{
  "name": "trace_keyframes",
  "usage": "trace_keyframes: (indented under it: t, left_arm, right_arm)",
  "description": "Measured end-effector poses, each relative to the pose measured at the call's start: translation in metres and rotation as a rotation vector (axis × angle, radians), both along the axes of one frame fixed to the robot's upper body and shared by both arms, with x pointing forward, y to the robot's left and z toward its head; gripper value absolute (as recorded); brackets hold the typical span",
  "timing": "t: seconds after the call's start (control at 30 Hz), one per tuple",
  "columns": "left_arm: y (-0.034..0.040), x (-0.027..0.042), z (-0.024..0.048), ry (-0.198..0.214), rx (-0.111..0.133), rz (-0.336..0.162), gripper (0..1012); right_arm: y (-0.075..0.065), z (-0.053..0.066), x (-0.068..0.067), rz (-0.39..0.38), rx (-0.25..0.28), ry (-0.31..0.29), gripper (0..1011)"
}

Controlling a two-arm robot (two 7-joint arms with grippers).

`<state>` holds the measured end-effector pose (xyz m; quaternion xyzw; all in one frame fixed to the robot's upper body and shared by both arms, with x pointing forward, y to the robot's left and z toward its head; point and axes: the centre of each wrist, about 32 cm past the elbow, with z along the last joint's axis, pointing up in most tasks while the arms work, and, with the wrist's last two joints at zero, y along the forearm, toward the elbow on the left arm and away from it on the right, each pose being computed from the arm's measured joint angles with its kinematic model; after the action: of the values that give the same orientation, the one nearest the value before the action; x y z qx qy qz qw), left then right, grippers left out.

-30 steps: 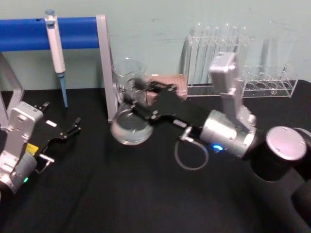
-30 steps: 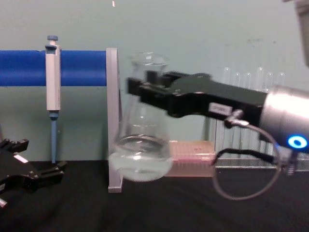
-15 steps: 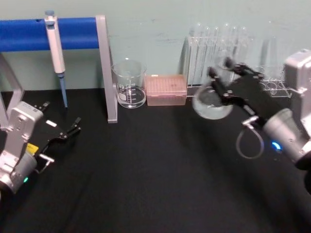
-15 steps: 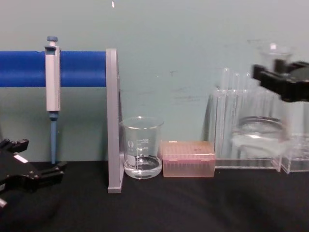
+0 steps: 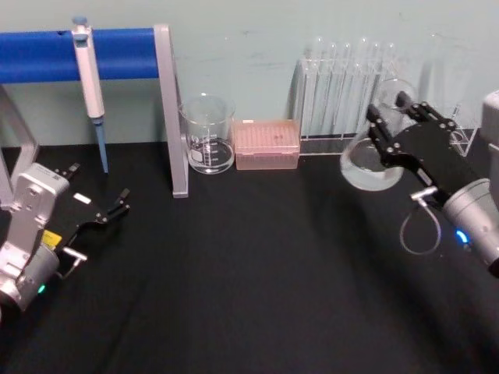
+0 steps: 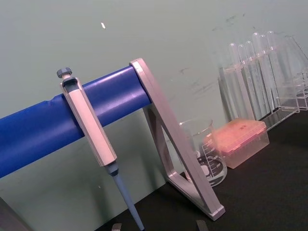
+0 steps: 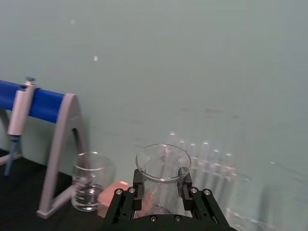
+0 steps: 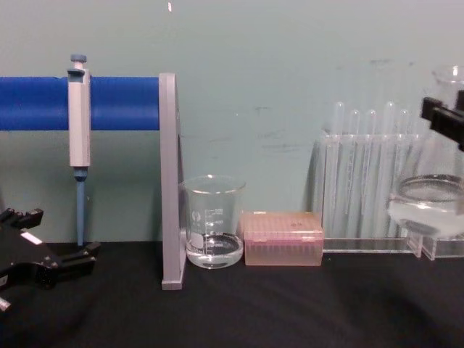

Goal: Grasp the erlenmeyer flask with one hand, shake it three times, then place it back.

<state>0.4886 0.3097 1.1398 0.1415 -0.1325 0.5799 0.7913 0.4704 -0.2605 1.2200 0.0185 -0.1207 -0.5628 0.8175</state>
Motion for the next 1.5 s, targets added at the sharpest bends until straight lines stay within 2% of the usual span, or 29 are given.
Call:
trace_keyframes:
  t: [0.23, 0.57, 0.8, 0.9, 1.07, 1.17, 1.37, 1.5]
  left_arm:
    - [0.0000, 0.0000, 0.0000, 0.000, 0.000, 0.000, 1001]
    - [0.0000, 0.0000, 0.0000, 0.000, 0.000, 0.000, 1001]
    - [0.0000, 0.0000, 0.0000, 0.000, 0.000, 0.000, 1001]
    - [0.0000, 0.0000, 0.0000, 0.000, 0.000, 0.000, 1001]
    - [0.0000, 0.0000, 0.0000, 0.000, 0.000, 0.000, 1001]
    - [0.0000, 0.0000, 0.0000, 0.000, 0.000, 0.000, 1001]
    - [0.0000, 0.0000, 0.0000, 0.000, 0.000, 0.000, 1001]
    - [0.0000, 0.0000, 0.0000, 0.000, 0.000, 0.000, 1001]
  right_arm:
    - [0.014, -0.002, 0.010, 0.109, -0.006, 0.019, 457]
    - [0.056, -0.002, 0.027, 0.374, -0.019, 0.045, 457]
    - [0.078, -0.002, 0.033, 0.502, -0.032, 0.060, 457]
    - [0.082, -0.002, 0.034, 0.528, -0.036, 0.063, 457]
    - [0.083, -0.002, 0.035, 0.533, -0.037, 0.065, 457]
    - [0.080, -0.002, 0.033, 0.511, -0.035, 0.064, 457]
    - [0.061, -0.001, 0.027, 0.405, -0.023, 0.058, 457]
    - [0.041, -0.001, 0.019, 0.298, -0.021, 0.056, 457]
